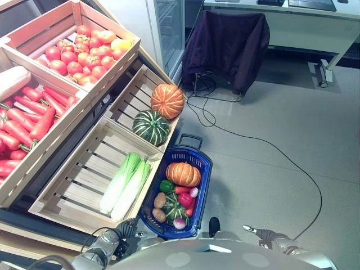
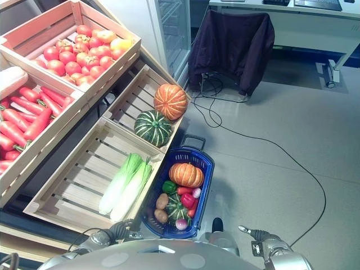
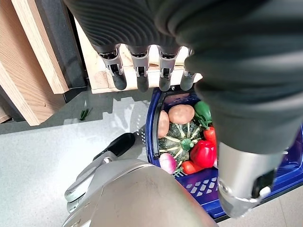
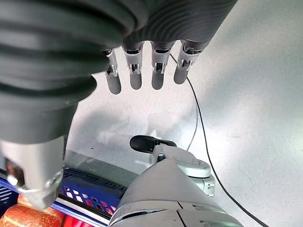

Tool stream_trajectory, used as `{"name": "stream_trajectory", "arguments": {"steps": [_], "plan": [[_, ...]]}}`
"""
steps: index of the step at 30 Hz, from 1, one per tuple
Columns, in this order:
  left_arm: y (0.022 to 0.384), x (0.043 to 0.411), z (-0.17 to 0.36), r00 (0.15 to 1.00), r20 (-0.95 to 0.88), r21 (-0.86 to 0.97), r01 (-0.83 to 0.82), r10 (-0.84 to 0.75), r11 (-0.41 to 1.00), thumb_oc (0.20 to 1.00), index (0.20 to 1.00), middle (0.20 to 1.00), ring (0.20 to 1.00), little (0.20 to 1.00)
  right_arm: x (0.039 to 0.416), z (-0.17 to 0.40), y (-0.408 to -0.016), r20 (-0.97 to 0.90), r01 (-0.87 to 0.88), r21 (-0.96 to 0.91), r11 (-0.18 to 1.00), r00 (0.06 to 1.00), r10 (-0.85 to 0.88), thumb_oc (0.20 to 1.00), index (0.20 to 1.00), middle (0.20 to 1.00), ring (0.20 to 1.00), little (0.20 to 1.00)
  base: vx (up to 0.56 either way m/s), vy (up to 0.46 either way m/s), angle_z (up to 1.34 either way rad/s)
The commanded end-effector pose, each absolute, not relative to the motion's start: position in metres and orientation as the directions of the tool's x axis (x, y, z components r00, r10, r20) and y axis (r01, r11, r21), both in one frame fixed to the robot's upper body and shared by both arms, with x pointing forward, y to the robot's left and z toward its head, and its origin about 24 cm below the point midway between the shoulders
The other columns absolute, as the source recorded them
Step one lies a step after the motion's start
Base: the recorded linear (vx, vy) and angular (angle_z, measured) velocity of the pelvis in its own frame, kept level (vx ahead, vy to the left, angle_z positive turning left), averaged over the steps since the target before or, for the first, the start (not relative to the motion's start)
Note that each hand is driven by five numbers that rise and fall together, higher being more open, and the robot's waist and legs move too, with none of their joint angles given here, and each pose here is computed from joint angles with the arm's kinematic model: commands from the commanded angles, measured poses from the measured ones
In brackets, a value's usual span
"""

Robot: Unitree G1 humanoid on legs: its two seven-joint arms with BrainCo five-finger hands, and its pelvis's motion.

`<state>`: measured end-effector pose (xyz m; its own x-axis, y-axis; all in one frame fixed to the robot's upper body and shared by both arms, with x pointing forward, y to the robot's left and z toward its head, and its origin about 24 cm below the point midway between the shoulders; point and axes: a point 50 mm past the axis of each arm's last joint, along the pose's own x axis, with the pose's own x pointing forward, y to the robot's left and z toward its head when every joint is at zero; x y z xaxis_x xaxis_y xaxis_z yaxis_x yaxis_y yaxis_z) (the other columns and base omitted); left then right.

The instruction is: Pick up fruits and vegetables into the basket

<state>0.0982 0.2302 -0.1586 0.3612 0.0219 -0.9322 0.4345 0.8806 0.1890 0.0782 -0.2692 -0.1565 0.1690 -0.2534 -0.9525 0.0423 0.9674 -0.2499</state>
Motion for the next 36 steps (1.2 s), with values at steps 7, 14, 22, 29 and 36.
{"name": "stream_trajectory", "arguments": {"steps": [7, 14, 22, 29, 36], "plan": [[0.237, 0.111, -0.155, 0.384, -0.922, 0.209, 0.4, 0.043, 0.892, 1.0, 1.0, 1.0, 1.0, 1.0, 0.093, -0.156, -0.262, -0.952, 0.002, -0.25, 0.968, 0.183, -0.246, 1.0, 1.0, 1.0, 1.0, 1.0, 0.0, 0.0, 0.0], [0.236, 0.111, -0.155, 0.384, -0.922, 0.208, 0.402, 0.042, 0.892, 1.0, 1.0, 1.0, 1.0, 1.0, 0.094, -0.155, -0.263, -0.951, 0.007, -0.25, 0.968, 0.185, -0.247, 1.0, 1.0, 1.0, 1.0, 1.0, 0.0, 0.0, 0.0], [0.238, 0.106, -0.156, 0.376, -0.925, 0.208, 0.376, 0.057, 0.903, 1.0, 1.0, 1.0, 1.0, 1.0, 0.091, -0.155, -0.266, -0.952, 0.004, -0.254, 0.967, 0.175, -0.251, 1.0, 1.0, 1.0, 1.0, 1.0, 0.02, -0.001, 0.0], [0.241, 0.115, -0.153, 0.423, -0.903, 0.231, 0.327, 0.077, 0.916, 1.0, 1.0, 1.0, 1.0, 1.0, 0.102, -0.151, -0.269, -0.944, 0.027, -0.258, 0.966, 0.206, -0.258, 1.0, 1.0, 1.0, 1.0, 1.0, -0.06, -0.018, 0.0], [0.236, 0.149, -0.14, 0.555, -0.829, 0.239, 0.247, 0.065, 0.939, 1.0, 1.0, 1.0, 1.0, 1.0, 0.134, -0.143, -0.268, -0.917, 0.061, -0.273, 0.96, 0.285, -0.279, 1.0, 1.0, 1.0, 1.0, 1.0, -0.14, -0.01, 0.05]]}}
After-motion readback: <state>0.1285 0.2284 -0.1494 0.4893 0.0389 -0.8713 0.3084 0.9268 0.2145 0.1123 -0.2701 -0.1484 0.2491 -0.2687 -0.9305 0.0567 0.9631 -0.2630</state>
